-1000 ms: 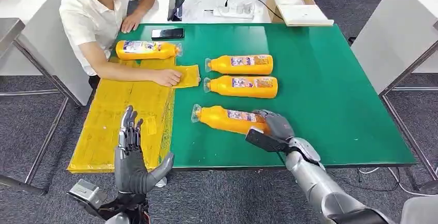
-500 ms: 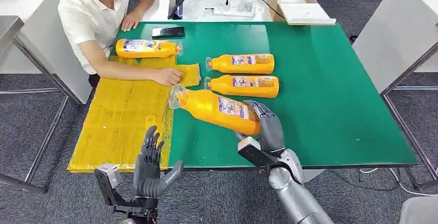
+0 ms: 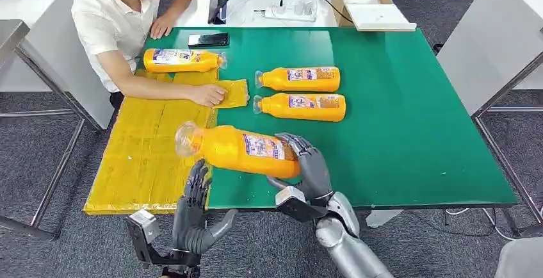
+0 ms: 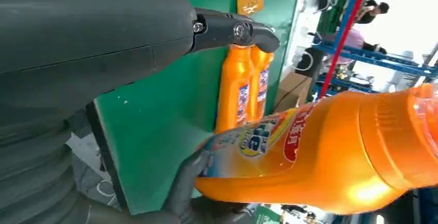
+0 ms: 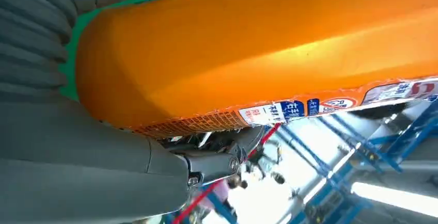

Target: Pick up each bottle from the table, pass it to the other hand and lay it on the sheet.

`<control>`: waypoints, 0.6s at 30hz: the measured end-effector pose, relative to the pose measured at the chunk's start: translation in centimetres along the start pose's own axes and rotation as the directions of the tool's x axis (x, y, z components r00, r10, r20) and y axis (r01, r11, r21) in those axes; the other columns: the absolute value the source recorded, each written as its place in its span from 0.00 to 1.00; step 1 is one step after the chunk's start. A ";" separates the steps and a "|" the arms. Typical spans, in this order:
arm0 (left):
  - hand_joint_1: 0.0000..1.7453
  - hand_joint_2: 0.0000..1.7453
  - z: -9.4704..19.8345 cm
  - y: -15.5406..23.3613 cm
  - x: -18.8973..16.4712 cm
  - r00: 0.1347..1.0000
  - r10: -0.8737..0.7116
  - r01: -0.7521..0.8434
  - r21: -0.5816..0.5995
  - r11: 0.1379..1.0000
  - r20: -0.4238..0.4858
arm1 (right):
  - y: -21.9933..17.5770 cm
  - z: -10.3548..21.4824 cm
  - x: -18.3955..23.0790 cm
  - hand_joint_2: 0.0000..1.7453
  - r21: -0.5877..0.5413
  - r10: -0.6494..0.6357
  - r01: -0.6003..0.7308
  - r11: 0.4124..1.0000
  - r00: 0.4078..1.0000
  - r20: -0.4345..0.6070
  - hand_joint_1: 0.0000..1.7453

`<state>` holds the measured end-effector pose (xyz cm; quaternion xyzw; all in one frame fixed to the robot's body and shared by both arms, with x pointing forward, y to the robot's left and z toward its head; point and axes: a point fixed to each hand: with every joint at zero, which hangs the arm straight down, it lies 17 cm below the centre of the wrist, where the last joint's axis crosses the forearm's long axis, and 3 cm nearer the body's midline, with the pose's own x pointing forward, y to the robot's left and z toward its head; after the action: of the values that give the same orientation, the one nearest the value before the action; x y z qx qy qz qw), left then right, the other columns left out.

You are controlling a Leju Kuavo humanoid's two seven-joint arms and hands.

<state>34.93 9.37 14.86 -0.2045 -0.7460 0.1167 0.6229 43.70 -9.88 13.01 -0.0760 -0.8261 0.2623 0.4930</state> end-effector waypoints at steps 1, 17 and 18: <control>0.00 1.00 -0.1 0.0 0.4 1.000 0.001 -0.001 0.003 1.000 0.017 | 1.4 0.3 0.7 1.00 0.030 -0.027 0.026 0.999 1.000 0.015 1.00; 0.00 1.00 -1.1 -1.4 3.7 0.947 0.315 -0.311 -0.069 0.948 0.062 | 12.0 3.5 6.9 1.00 0.209 -0.246 0.224 0.952 0.965 0.085 1.00; 0.72 1.00 -1.1 -1.5 3.9 0.944 0.324 -0.319 -0.080 0.944 0.065 | 12.1 3.5 6.9 1.00 0.211 -0.250 0.228 0.951 0.965 0.084 1.00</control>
<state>35.19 9.72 19.17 -0.3400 -0.7297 0.1988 0.5590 35.63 1.81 10.94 0.0889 -0.8244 0.2860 0.4803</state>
